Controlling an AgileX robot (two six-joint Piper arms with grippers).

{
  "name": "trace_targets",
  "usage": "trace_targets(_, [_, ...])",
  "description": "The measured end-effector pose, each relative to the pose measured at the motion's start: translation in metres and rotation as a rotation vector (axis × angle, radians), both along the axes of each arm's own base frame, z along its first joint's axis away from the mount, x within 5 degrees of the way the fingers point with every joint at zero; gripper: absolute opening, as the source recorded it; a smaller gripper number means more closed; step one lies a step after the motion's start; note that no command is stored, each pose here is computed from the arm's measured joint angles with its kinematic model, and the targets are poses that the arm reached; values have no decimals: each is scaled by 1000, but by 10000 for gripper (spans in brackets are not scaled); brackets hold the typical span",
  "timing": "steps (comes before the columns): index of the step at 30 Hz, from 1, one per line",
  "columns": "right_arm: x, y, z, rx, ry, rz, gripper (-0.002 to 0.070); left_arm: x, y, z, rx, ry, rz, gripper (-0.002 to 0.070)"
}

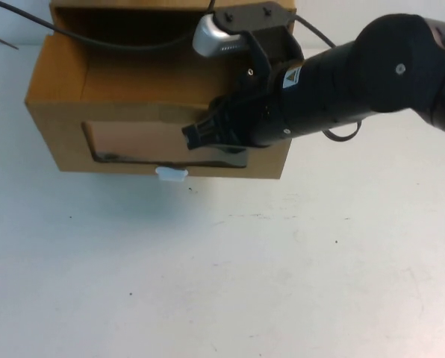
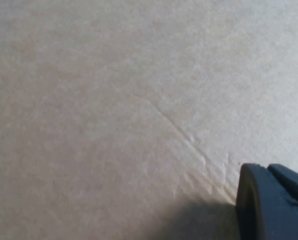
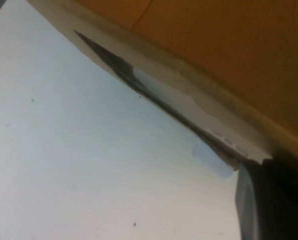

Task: Close the shoe box
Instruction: Close the shoe box with your right arm

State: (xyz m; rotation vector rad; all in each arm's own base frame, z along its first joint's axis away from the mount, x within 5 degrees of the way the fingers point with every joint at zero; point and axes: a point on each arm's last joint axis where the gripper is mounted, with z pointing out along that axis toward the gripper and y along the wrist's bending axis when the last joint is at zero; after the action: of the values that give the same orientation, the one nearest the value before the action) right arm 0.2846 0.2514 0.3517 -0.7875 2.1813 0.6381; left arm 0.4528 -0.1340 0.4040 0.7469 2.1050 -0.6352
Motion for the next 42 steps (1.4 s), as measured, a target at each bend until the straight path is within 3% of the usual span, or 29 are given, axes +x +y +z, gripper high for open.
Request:
trace_targets(14, [69,11,15,53,-2,-16,-11,0,0,0,2,4,-3,-5])
trace_targets(30, [72,-15,30,15,53,-18,-11,0,0,0,-2,4,-4,-5])
trace_targets(42, [93,-22,29,72,2,-85,-11,-1,-1,0,-4,7,-7,-5])
